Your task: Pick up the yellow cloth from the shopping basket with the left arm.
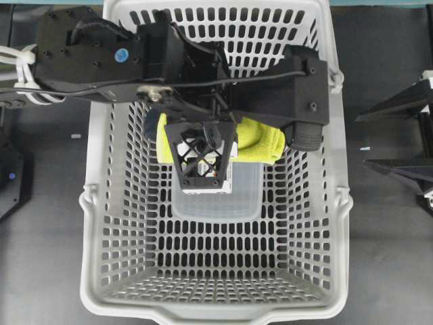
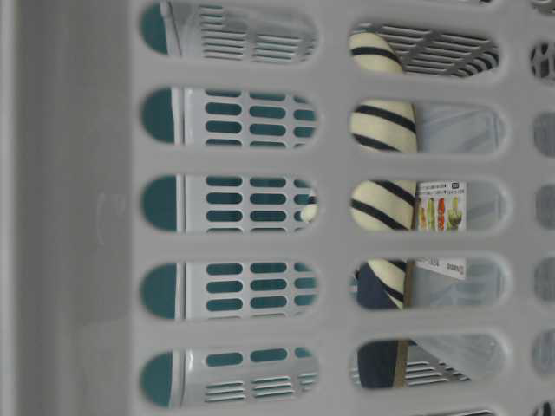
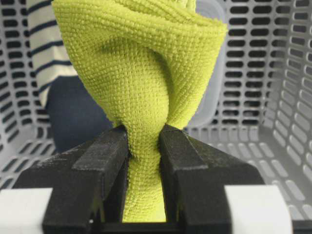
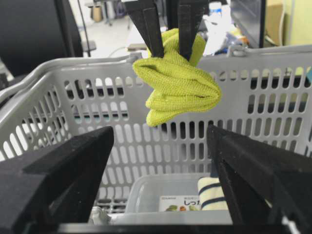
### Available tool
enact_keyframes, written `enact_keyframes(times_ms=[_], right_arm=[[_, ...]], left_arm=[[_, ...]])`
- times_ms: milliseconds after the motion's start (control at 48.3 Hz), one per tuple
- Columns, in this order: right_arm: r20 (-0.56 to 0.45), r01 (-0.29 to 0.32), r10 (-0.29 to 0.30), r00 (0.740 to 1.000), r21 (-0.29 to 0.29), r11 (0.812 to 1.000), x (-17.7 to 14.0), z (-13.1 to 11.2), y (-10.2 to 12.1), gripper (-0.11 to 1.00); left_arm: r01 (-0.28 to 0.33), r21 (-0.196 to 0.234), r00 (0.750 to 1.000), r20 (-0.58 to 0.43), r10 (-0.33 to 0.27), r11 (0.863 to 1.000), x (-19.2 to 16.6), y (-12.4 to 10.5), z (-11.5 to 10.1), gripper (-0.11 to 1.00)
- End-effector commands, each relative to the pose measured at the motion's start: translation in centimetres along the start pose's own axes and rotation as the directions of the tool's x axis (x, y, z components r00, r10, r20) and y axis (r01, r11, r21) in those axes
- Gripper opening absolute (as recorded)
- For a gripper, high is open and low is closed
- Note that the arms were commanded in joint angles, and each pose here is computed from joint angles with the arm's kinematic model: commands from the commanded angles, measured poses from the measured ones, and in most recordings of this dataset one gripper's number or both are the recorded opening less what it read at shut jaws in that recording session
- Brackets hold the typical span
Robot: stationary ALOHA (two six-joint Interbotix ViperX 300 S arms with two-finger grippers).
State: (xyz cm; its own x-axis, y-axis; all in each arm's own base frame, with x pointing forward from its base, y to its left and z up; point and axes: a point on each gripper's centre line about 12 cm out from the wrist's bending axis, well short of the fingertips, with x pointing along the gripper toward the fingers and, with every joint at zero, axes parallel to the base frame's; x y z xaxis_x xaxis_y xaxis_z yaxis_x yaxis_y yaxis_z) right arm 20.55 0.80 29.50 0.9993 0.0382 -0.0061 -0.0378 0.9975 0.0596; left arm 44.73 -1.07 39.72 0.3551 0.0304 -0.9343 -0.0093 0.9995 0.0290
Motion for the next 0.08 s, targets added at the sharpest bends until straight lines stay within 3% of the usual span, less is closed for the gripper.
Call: enact_keyframes(times_ms=[0,62], right_arm=[[0.012,-0.002,0.002,1.0,0.003,1.0,0.13,0.37,0.05,0.74],[0.012,-0.002,0.002,1.0,0.005,1.0,0.13,0.37,0.05,0.74]], left_arm=[[0.0,-0.002,0.999,0.043,0.0,1.0,-1.5,0.08,0.21,0.17],[0.0,-0.002,0.999,0.043,0.0,1.0,-1.5,0.08,0.21,0.17]])
